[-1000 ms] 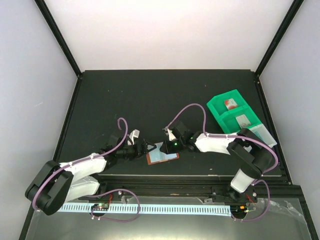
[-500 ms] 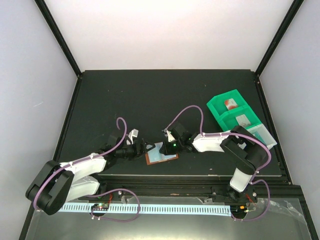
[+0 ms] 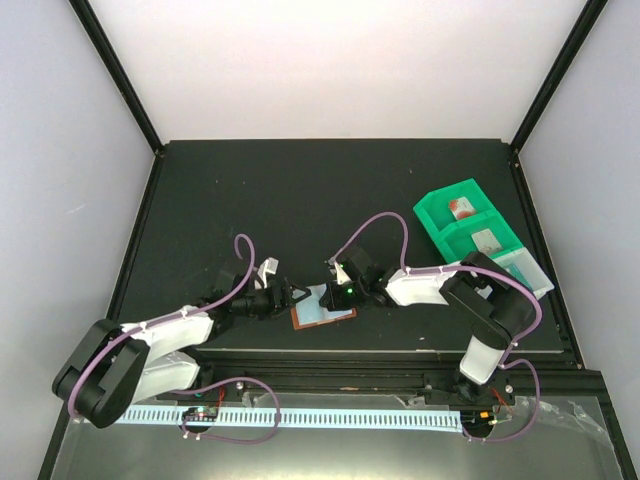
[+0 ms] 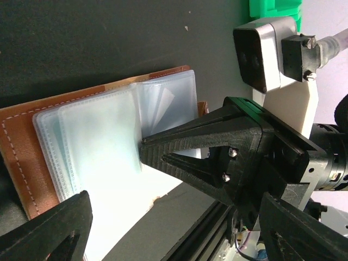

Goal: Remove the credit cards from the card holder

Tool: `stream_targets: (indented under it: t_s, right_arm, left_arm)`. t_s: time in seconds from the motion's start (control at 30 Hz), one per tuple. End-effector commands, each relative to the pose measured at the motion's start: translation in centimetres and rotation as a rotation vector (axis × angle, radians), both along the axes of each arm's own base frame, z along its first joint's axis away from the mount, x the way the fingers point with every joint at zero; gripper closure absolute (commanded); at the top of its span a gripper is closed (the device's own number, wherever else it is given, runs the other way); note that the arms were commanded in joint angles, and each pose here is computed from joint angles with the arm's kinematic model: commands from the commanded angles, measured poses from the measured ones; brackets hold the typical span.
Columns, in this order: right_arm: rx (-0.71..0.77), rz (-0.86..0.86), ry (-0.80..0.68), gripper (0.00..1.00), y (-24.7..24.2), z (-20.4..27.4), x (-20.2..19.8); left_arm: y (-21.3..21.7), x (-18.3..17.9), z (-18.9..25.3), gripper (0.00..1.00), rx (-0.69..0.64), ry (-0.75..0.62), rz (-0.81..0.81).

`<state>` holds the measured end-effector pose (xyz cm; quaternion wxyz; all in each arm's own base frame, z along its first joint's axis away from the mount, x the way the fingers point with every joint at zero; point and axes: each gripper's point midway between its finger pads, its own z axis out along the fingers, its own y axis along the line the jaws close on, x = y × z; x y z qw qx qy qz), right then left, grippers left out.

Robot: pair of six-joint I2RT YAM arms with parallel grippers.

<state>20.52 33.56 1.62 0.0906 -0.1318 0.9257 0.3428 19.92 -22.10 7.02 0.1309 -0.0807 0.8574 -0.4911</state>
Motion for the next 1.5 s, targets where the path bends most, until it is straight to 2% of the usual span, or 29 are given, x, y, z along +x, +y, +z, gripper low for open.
stream_targets:
  t_s: [0.0, 0.13, 0.3, 0.6, 0.97, 1.47]
  right_arm:
    - [-0.096, -0.029, 0.049, 0.99, -1.9, -3.0, -1.1]
    - [-0.085, -0.035, 0.050, 0.99, -1.8, -2.9, -1.1]
    - [-0.074, -0.037, 0.055, 0.99, -1.8, -2.9, -1.2]
    - [-0.077, -0.037, 0.066, 0.99, -2.0, -3.4, -1.4]
    - [-0.016, -0.036, 0.071, 0.99, -1.1, -2.6, -1.5]
    - [0.047, -0.033, 0.072, 0.99, -0.7, -1.7, -1.8]
  left_arm:
    - [-0.6, 0.5, 1.1, 0.16, -0.040, -0.052, -0.028]
    - [-0.5, 0.8, 0.6, 0.16, -0.021, -0.052, -0.022]
    - [-0.6, 1.2, 0.0, 0.12, -0.008, -0.038, -0.019]
    - [-0.8, 1.3, -0.5, 0.12, -0.011, -0.035, -0.022]
    - [-1.6, 1.3, 1.1, 0.33, -0.057, -0.057, -0.058]
    - [-1.0, 1.2, 1.1, 0.66, -0.020, -0.064, -0.041]
